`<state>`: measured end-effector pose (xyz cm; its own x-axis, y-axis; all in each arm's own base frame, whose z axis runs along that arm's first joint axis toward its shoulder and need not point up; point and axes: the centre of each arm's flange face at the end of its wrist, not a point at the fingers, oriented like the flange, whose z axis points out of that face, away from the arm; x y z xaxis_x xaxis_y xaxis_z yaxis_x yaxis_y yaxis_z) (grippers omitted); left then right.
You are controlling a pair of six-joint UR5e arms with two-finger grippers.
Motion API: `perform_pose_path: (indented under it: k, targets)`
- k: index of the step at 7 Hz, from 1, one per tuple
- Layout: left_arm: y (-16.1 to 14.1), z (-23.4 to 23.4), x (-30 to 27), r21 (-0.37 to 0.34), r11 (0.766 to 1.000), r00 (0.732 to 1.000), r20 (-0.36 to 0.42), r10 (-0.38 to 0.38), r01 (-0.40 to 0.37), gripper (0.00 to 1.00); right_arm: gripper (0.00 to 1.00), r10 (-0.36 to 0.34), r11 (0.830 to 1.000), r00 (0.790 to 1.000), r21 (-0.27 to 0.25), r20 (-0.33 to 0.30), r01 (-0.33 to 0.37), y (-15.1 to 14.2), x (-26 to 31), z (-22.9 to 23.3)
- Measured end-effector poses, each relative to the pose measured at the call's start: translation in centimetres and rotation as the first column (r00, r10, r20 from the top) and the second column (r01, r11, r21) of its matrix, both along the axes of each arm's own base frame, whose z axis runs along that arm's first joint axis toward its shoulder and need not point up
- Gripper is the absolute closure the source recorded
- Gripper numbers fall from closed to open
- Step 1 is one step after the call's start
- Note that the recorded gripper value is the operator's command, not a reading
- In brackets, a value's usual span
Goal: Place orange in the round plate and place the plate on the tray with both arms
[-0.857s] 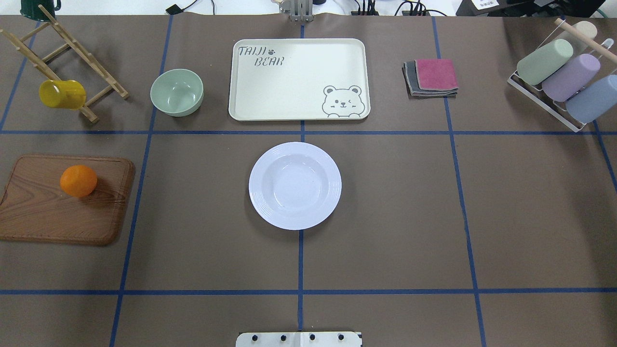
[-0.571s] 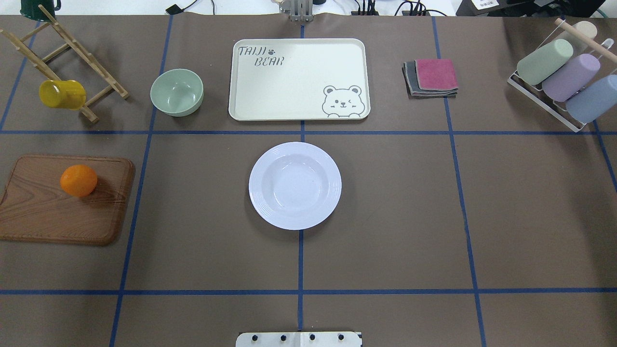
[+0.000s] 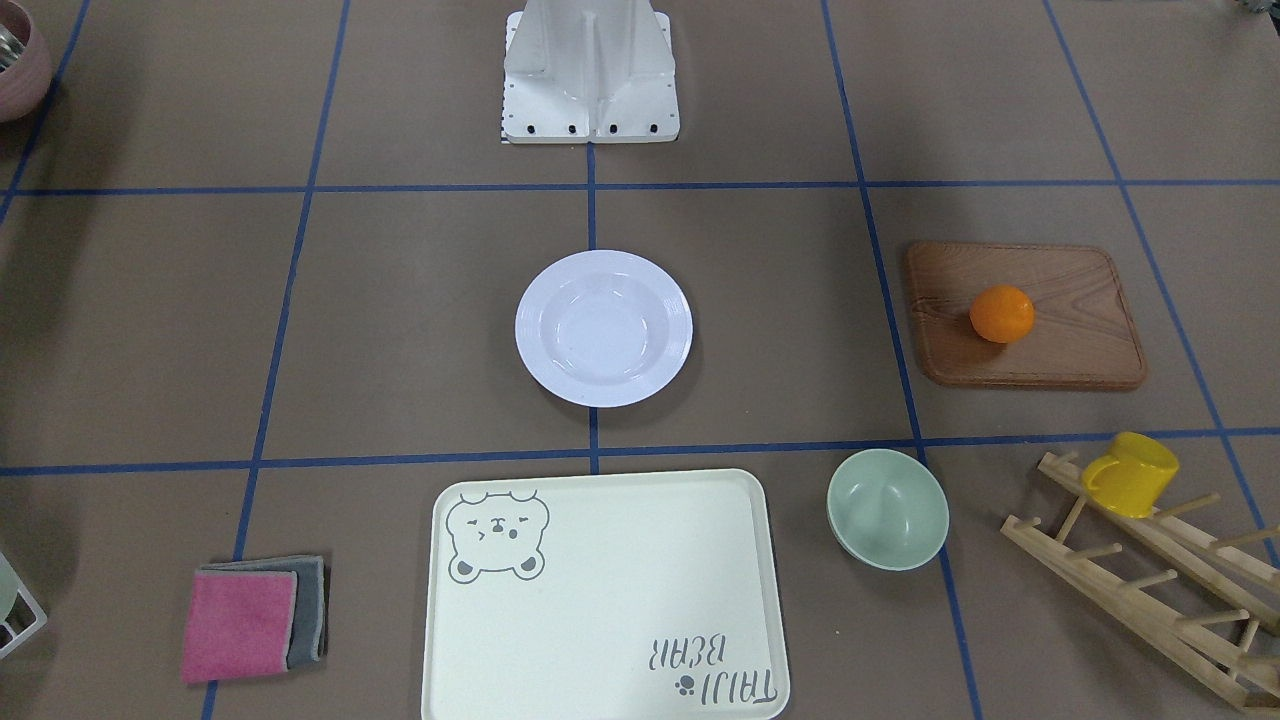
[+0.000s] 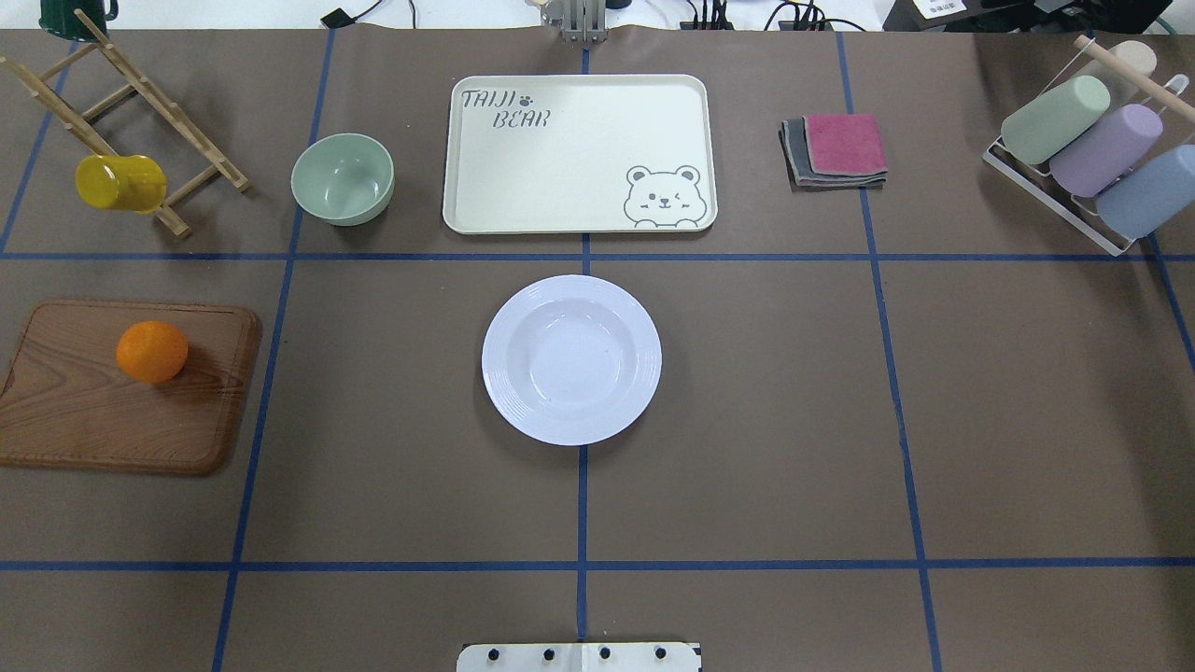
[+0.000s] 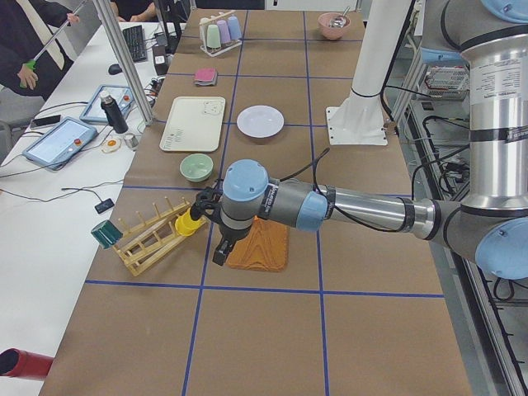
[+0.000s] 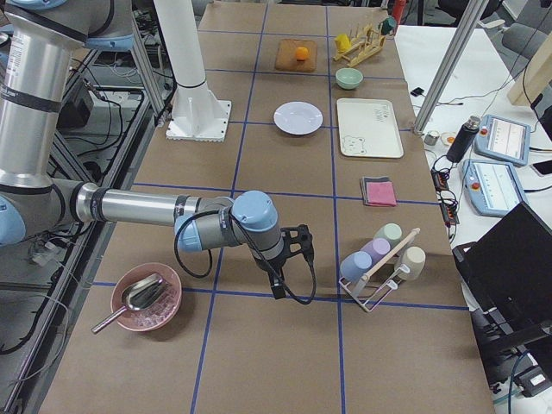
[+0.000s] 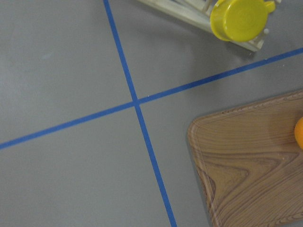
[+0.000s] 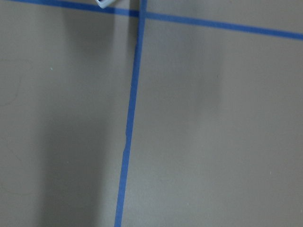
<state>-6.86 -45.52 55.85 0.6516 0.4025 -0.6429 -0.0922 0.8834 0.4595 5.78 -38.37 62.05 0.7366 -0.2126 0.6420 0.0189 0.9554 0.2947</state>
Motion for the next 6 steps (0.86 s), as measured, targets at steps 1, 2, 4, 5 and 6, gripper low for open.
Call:
perform_pose_path:
  k: [1, 2, 4, 5, 6]
  targets:
    - [0.0, -0.7, 1.5, 0.063, 0.998, 0.997, -0.064, 0.037, -0.033, 0.02, 0.0, 0.038, 0.999, 0.999, -0.008, 0.034, -0.038, -1.2, -2.9, -2.3]
    - [-0.1, -1.4, 4.5, 0.082, 0.994, 0.989, -0.119, 0.084, -0.074, 0.01, 0.0, 0.078, 0.996, 0.996, -0.037, 0.05, -0.077, -2.0, -6.9, -4.2]
    - [-0.8, -3.0, 12.6, -0.023, 0.997, 0.987, -0.141, 0.076, -0.08, 0.01, 0.0, 0.156, 0.984, 0.987, -0.087, 0.042, -0.152, -2.1, -14.2, -6.7]
    - [-0.8, -3.3, 16.7, -0.064, 0.997, 0.993, -0.112, 0.044, -0.052, 0.01, 0.0, 0.173, 0.981, 0.984, -0.101, 0.043, -0.168, -1.8, -15.9, -7.4]
    - [-0.5, -3.7, 21.3, -0.084, 0.996, 0.995, -0.092, 0.032, -0.04, 0.01, 0.0, 0.178, 0.979, 0.983, -0.106, 0.044, -0.172, -1.7, -16.6, -7.7]
